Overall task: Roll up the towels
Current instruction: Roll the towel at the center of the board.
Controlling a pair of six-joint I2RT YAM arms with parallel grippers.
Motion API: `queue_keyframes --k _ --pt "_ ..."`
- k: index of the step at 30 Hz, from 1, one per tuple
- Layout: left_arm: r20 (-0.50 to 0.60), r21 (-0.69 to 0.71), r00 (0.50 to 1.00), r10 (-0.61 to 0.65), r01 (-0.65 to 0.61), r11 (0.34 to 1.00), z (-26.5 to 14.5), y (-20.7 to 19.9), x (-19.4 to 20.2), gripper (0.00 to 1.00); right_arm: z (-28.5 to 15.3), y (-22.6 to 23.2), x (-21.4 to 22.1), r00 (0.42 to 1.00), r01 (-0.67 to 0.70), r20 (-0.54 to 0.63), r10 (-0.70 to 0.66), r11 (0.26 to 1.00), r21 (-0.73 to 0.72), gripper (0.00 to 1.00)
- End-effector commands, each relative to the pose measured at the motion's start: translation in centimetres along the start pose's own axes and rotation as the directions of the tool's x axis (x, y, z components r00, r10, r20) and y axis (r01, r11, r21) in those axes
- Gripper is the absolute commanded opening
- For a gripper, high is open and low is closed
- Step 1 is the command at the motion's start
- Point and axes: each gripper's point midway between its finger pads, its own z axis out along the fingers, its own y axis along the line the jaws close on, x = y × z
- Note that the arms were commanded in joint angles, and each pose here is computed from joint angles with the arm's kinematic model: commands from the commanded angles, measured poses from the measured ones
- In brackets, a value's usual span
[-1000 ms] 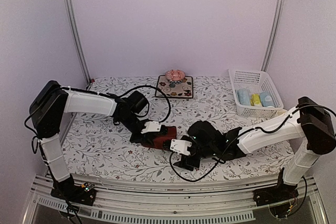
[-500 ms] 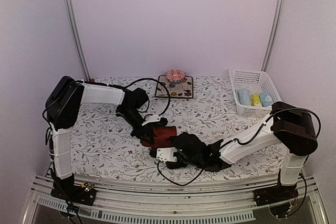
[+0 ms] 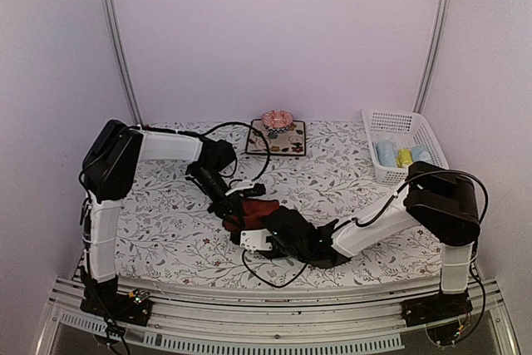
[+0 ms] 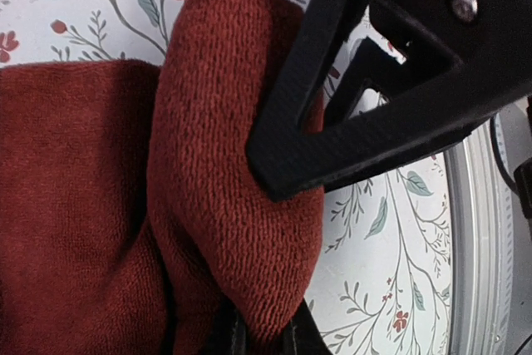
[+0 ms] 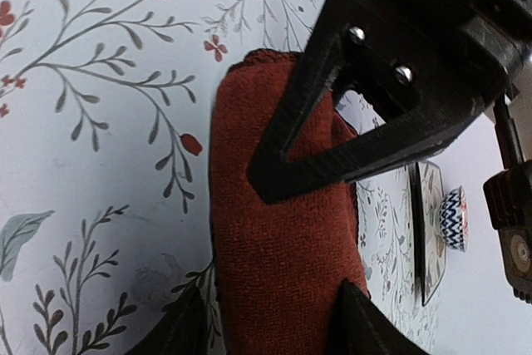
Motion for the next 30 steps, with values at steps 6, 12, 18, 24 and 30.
queue_keyframes --k 6,12,18,24,30 --pt "-0.105 0.057 0.993 -0.060 0.066 0.996 1.7 -0.3 3.5 0.19 2.0 1.2 2.0 0.995 -0.034 -0.093 0.027 0.997 -0.070 0.28" --pt "-0.062 0.012 0.998 -0.026 0.027 1.000 -0.1 -0.2 2.4 0.33 1.9 1.8 2.7 0.987 -0.124 -0.121 0.106 0.979 -0.159 0.14" --pt "0.031 -0.096 0.997 0.066 -0.063 0.993 -3.4 -0.9 0.3 0.52 1.6 2.7 2.7 0.965 -0.254 -0.139 0.221 0.921 -0.297 0.09" --pt "0.118 -0.309 0.964 0.239 -0.193 0.931 -7.3 -2.7 -1.4 0.66 1.0 3.4 1.9 0.933 -0.360 -0.162 0.322 0.840 -0.406 0.08" --pt "0.111 -0.495 0.917 0.383 -0.283 0.822 -8.6 -3.9 -1.1 0.67 0.0 3.7 0.1 0.892 -0.446 -0.193 0.409 0.725 -0.525 0.08"
